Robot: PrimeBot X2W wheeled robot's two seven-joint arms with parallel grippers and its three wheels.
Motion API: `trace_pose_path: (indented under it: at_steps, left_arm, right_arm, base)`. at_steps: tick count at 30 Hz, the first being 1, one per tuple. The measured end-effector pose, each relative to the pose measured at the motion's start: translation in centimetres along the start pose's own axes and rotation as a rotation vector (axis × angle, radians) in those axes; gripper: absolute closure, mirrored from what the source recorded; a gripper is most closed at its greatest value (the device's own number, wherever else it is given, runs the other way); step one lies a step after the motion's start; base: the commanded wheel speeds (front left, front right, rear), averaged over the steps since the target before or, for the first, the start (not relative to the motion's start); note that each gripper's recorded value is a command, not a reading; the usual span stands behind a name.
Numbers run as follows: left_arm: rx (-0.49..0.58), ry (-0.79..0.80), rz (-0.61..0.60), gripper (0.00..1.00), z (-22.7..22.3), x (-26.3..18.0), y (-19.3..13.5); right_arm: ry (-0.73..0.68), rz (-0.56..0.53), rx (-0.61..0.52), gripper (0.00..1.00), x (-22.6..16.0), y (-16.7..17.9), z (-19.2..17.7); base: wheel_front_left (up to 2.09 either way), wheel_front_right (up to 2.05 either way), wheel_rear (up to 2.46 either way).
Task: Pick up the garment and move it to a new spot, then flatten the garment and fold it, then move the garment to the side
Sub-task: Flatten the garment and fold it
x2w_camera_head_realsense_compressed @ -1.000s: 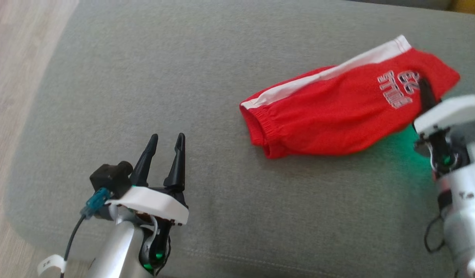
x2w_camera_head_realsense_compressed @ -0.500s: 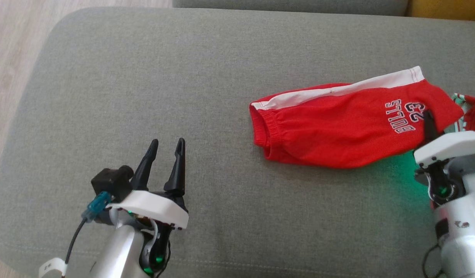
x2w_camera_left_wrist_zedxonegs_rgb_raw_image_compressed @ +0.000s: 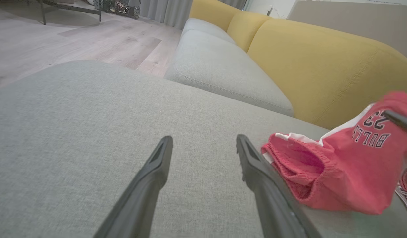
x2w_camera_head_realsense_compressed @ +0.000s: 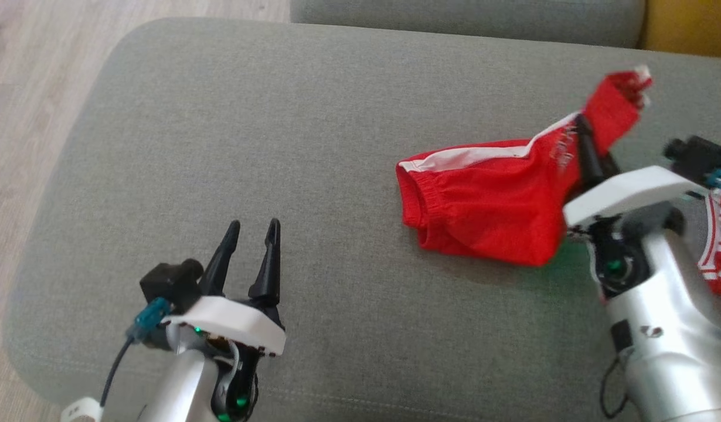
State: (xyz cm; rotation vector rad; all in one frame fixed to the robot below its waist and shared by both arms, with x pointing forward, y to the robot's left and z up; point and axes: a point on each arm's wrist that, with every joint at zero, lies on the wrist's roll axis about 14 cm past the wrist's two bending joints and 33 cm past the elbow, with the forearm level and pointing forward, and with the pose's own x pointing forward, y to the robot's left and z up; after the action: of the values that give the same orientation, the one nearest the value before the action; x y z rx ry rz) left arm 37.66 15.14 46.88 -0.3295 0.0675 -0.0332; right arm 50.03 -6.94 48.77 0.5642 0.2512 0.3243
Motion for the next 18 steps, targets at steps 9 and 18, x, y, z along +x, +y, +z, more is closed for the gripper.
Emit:
trace_pose_path:
  at_steps: [9,18]
  left_arm:
    - [-0.001,-0.004,0.024,0.0,0.1,-1.0,0.7]
    - [-0.003,0.002,0.042,0.0,-0.1,-1.4,1.2]
  right_arm:
    - [0.207,0.206,-0.083,1.0,-2.0,6.5,-6.9]
    - [0.327,0.251,-0.179,1.0,-3.0,6.7,-10.8]
  base:
    - [0.0,0.0,0.0]
    - [0.0,0.0,0.0]
